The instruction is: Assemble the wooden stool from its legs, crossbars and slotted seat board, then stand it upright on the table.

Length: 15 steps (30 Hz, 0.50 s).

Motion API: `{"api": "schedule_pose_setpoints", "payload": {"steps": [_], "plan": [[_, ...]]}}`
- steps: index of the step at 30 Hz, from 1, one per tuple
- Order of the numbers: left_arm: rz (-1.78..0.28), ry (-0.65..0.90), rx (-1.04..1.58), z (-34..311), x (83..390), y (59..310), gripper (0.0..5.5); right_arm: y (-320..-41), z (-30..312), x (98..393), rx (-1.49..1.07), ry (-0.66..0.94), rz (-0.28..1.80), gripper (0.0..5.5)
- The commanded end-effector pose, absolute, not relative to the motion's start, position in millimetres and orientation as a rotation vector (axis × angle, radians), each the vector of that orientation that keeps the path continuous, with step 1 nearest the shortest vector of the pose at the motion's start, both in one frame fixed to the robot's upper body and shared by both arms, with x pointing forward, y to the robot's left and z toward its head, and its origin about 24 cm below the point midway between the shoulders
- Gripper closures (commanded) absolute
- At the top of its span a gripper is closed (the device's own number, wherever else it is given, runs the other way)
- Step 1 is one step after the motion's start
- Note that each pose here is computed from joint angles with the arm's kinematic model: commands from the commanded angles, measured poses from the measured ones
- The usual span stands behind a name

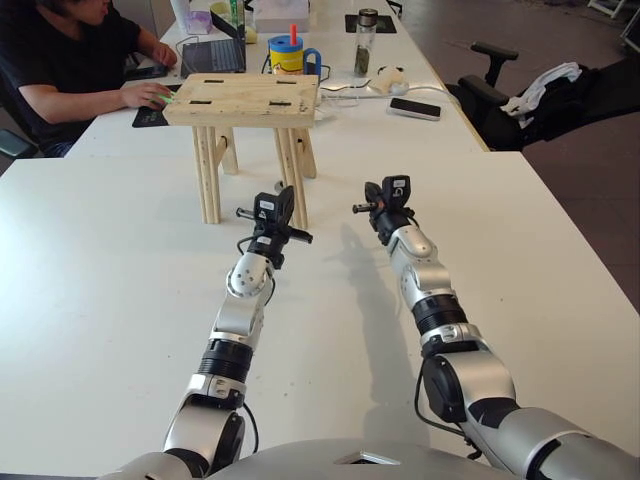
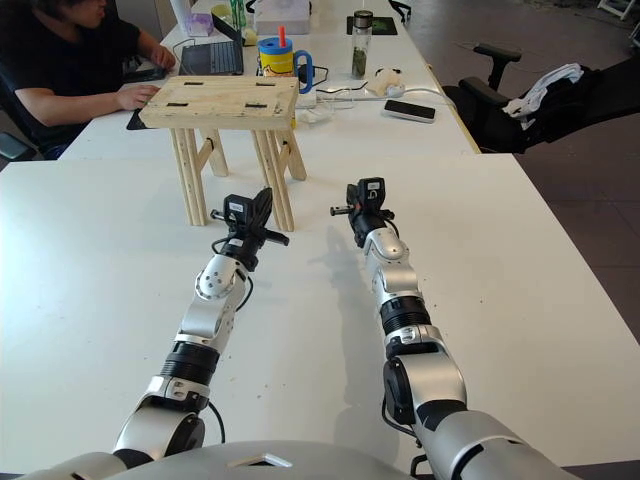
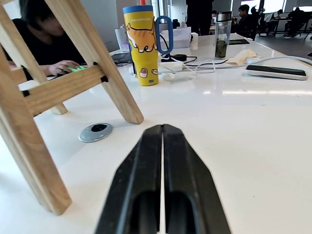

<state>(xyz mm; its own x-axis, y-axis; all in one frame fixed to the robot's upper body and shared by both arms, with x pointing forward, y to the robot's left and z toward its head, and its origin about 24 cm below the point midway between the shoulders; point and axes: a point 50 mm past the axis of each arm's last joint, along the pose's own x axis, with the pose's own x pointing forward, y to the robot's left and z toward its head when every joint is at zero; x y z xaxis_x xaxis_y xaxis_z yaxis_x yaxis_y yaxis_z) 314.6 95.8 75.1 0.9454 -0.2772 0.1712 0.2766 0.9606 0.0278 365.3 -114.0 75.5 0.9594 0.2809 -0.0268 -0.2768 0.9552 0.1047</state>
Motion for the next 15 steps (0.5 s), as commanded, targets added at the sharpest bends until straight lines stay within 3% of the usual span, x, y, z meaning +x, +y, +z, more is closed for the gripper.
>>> {"api": "schedule_pose_setpoints", "payload": {"steps": [1,12,15], "plan": [[-0.25,-0.218,0.03,84.7,324.1,98.3,5.5,-113.0,87.9,372.0,0.057,0.008,0.292,5.48],[-0.134,-0.28,0.06,85.8,330.8,109.4,5.5,-142.4,84.7,375.3,-0.046,-0.023,0.173,5.48],[-0.087,-0.273,0.068,86.0,333.0,123.5,5.5,-142.4,88.6,376.7,-0.056,-0.057,0.158,5.48]]}}
